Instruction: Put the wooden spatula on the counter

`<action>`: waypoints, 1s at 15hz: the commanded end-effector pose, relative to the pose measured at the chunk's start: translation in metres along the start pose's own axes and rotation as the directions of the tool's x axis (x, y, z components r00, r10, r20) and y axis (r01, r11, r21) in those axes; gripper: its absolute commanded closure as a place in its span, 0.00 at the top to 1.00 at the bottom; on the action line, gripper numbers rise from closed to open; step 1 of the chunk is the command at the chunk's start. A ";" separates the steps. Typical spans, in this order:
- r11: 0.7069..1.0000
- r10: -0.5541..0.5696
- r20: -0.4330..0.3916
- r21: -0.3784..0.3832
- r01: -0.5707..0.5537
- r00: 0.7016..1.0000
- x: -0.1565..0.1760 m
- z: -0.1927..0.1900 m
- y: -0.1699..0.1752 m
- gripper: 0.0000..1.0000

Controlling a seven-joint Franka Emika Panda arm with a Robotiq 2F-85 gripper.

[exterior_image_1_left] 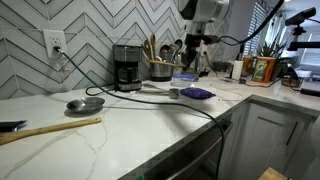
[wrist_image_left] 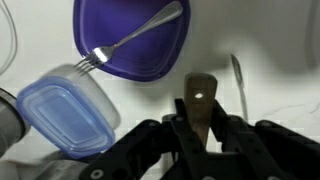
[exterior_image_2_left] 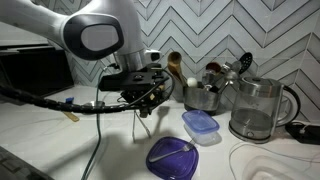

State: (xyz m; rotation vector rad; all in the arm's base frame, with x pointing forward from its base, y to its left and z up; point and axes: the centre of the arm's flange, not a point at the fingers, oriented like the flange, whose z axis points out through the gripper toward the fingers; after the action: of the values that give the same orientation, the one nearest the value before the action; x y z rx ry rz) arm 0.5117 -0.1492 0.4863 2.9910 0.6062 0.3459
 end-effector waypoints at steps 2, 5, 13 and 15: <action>0.968 -0.220 -0.002 0.125 0.219 0.975 -0.020 -0.002 -0.052 0.07; 0.915 -0.346 -0.010 0.216 0.340 0.938 -0.025 -0.001 -0.075 0.07; 0.921 -0.338 0.005 0.209 0.330 0.941 -0.014 0.002 -0.075 0.07; 0.900 -0.378 0.009 0.236 0.366 0.926 -0.012 0.011 -0.082 0.07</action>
State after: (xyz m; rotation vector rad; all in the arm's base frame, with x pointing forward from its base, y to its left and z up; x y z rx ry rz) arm 0.4718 -0.0846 0.4728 2.9896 1.2007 0.2064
